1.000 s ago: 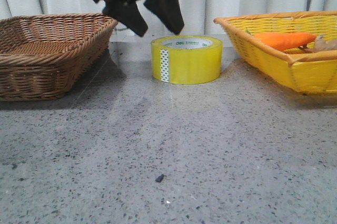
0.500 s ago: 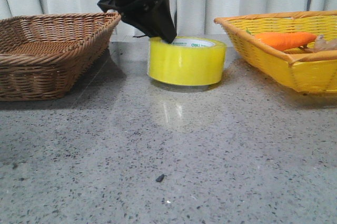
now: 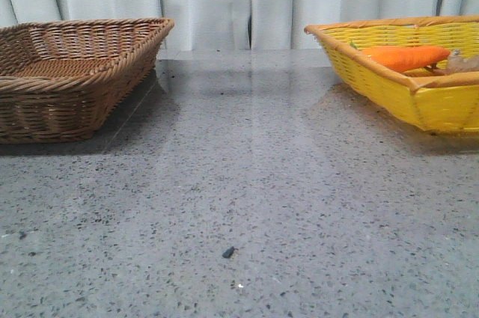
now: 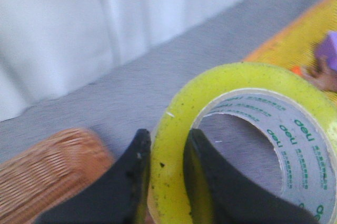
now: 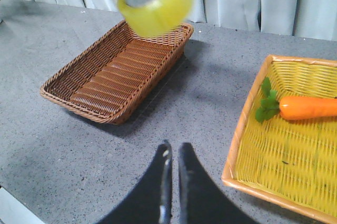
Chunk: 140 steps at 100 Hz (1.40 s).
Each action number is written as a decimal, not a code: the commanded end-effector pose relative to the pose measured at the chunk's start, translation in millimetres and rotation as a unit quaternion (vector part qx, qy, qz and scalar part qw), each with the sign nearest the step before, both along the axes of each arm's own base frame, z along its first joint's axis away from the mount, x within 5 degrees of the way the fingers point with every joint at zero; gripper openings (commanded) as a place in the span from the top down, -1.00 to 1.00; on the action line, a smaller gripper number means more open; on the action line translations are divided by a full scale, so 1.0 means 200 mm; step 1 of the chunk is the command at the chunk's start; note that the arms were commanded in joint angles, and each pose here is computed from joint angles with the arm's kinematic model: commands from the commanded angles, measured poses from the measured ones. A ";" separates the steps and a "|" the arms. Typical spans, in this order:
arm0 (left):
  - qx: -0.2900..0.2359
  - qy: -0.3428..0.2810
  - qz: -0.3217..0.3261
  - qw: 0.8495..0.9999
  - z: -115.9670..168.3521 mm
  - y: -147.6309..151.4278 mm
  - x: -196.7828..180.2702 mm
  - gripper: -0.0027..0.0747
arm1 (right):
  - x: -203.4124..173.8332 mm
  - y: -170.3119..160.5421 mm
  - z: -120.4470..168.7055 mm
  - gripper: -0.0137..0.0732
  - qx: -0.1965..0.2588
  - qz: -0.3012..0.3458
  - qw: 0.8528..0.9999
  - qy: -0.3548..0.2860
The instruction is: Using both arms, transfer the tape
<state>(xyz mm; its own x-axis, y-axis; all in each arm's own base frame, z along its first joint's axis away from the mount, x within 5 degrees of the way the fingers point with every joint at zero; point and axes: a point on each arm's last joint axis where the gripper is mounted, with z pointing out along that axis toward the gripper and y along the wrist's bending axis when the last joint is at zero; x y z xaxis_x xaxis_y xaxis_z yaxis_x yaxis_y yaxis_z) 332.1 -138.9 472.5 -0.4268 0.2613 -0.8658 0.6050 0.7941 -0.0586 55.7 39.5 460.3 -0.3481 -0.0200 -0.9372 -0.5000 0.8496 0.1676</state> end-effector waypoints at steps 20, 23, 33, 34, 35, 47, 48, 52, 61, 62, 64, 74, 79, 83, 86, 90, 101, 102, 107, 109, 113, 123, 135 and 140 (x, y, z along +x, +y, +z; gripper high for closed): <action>0.016 0.028 0.120 0.992 0.03 0.46 -0.03 0.99 | 0.02 0.00 0.07 0.84 0.031 -0.009 0.998 -0.057; 0.018 0.047 0.132 0.990 -0.03 0.50 -0.02 0.99 | 0.02 0.00 0.07 0.84 0.029 -0.009 0.998 -0.055; 0.022 0.098 0.155 0.983 -0.19 0.57 0.02 0.99 | 0.02 0.00 0.06 0.84 0.027 -0.008 0.998 -0.051; 0.022 0.100 0.156 0.982 -0.21 0.58 0.03 0.99 | 0.02 0.00 0.06 0.84 0.027 -0.008 0.998 -0.051; 0.021 0.108 0.157 0.981 -0.23 0.58 0.03 0.99 | 0.02 0.00 0.06 0.84 0.027 -0.008 0.998 -0.051; 0.012 0.140 0.171 0.975 -0.41 0.59 0.06 0.98 | 0.02 0.00 0.06 0.84 0.026 -0.009 0.998 -0.052; 0.010 0.139 0.173 0.975 -0.41 0.59 0.07 0.98 | 0.02 0.00 0.06 0.84 0.026 -0.009 0.998 -0.052; 0.005 0.146 0.176 0.974 -0.46 0.59 0.07 0.98 | 0.02 0.00 0.06 0.84 0.026 -0.010 0.998 -0.053; -0.004 0.152 0.182 0.971 -0.52 0.59 0.08 0.97 | 0.03 0.00 0.06 0.84 0.024 -0.012 0.998 -0.055; -0.004 0.152 0.183 0.971 -0.52 0.59 0.08 0.97 | 0.03 0.00 0.06 0.84 0.023 -0.012 0.998 -0.055; -0.004 0.153 0.183 0.971 -0.52 0.59 0.08 0.94 | 0.03 0.00 0.06 0.84 0.022 -0.013 0.998 -0.055; -0.016 0.157 0.187 0.970 -0.51 0.59 0.08 0.66 | 0.03 0.00 0.06 0.84 0.022 -0.013 0.998 -0.056; -0.026 0.158 0.189 0.969 -0.50 0.58 0.07 0.48 | 0.03 0.00 0.06 0.84 0.020 -0.015 0.998 -0.057; -0.034 0.156 0.187 0.969 -0.48 0.58 0.06 0.38 | 0.03 0.00 0.06 0.84 0.019 -0.016 0.998 -0.059; -0.041 0.152 0.185 0.970 -0.46 0.57 0.05 0.31 | 0.03 0.00 0.06 0.84 0.018 -0.017 0.998 -0.061; -0.054 0.148 0.182 0.971 -0.44 0.57 0.03 0.27 | 0.03 -0.01 0.06 0.84 0.014 -0.020 0.998 -0.063; -0.062 0.123 0.175 0.975 -0.35 0.56 -0.04 0.25 | 0.04 -0.02 0.04 0.84 -0.012 -0.033 0.998 -0.059; -0.061 0.123 0.173 0.975 -0.35 0.55 -0.04 0.25 | 0.04 -0.02 0.04 0.84 -0.015 -0.034 0.998 -0.057; -0.053 0.102 0.162 0.980 -0.31 0.55 -0.09 0.25 | 0.04 -0.03 0.03 0.84 -0.024 -0.038 0.998 -0.054; -0.048 0.090 0.155 0.983 -0.29 0.54 -0.12 0.25 | 0.04 -0.03 0.02 0.84 -0.026 -0.039 0.997 -0.055; -0.047 0.062 0.144 0.986 -0.25 0.52 -0.18 0.25 | 0.03 -0.04 0.01 0.84 -0.029 -0.042 0.997 -0.058; -0.061 -0.012 0.150 0.987 -0.23 0.49 -0.36 0.25 | -0.01 -0.06 -0.04 0.84 -0.019 -0.047 0.995 -0.091; -0.097 -0.115 0.186 0.971 -0.30 0.49 -0.63 0.26 | -0.07 -0.11 -0.14 0.84 0.003 -0.059 0.985 -0.163; -0.107 -0.144 0.194 0.964 -0.37 0.49 -0.75 0.26 | -0.11 -0.13 -0.20 0.84 0.008 -0.065 0.978 -0.199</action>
<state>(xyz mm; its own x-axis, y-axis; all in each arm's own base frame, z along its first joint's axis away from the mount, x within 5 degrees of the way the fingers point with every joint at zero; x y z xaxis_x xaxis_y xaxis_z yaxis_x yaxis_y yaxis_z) 215.7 -44.1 394.6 -0.3956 0.0114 -0.9184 0.3213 0.9384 -0.1268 43.1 20.2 418.4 -0.1724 -0.0335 -0.9845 -0.4319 0.9008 0.0450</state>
